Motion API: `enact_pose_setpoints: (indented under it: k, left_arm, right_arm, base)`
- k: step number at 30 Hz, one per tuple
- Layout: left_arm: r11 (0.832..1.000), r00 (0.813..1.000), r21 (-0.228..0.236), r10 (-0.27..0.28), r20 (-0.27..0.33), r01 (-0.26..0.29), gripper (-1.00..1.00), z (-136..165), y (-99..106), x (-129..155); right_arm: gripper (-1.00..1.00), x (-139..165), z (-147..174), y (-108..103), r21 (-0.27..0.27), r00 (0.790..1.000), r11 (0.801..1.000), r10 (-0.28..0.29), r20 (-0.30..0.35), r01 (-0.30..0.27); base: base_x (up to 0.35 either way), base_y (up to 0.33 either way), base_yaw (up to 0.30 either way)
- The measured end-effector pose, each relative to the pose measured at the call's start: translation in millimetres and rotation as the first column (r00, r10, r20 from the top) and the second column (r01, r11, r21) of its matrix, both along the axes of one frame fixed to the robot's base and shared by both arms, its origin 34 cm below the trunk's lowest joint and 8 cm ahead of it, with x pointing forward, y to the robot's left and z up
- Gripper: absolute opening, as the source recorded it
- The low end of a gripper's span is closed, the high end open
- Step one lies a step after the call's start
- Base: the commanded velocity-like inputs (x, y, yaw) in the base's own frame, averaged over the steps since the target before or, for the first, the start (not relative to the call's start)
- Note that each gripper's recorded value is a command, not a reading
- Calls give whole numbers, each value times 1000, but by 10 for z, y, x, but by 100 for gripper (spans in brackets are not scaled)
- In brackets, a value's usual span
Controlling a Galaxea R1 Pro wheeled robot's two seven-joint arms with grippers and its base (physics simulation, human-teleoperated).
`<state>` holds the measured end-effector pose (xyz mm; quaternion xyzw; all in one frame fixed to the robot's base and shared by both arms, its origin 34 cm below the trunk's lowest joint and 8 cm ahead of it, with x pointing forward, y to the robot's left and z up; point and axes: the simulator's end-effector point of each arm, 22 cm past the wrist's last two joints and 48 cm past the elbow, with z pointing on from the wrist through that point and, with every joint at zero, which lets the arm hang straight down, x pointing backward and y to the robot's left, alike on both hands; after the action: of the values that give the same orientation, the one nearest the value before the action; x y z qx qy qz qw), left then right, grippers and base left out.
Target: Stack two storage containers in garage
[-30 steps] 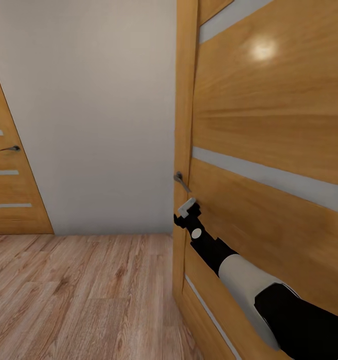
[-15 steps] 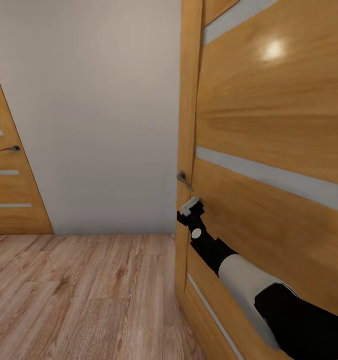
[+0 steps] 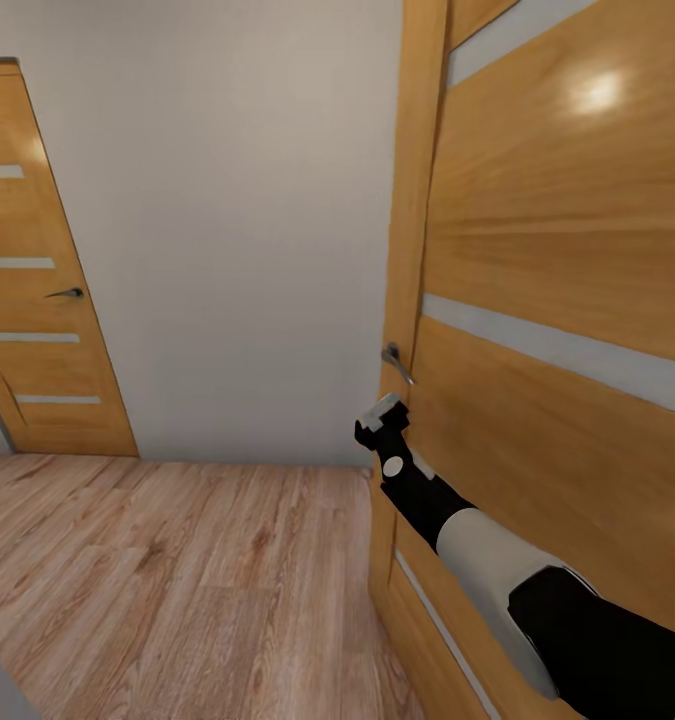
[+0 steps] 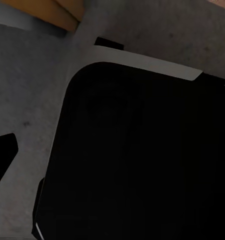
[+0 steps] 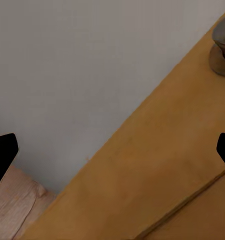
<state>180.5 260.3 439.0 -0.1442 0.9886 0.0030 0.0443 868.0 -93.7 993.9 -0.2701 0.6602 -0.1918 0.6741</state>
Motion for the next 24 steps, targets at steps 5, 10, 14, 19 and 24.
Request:
enact_pose_setpoints:
  k: [5,10,14,19,24]
  left_arm:
    - [1000,1000,0,0,0,0,100,0,-3,0]
    - [1000,1000,-1,0,-2,0,100,-1,-7,-10]
    - [1000,1000,-2,0,-2,0,100,-1,-7,-10]
    - [1000,1000,-1,0,0,0,100,0,1,0]
    - [1000,1000,0,0,0,0,100,0,4,1]
  right_arm:
    - [100,0,-1,-3,1,1000,1000,-1,0,1]
    - [100,-1,-14,-6,1,1000,1000,-1,-2,1]
    - [100,-1,-14,-6,2,1000,1000,-1,-2,1]
    - [100,-1,-13,-5,3,1000,1000,0,-1,0]
    - [100,-1,-12,-5,3,1000,1000,0,-1,0]
  base:
    - [0,-8,28]
    - [0,-208,3]
    - [0,-171,1]
    - [0,-26,0]
    - [0,-4,0]
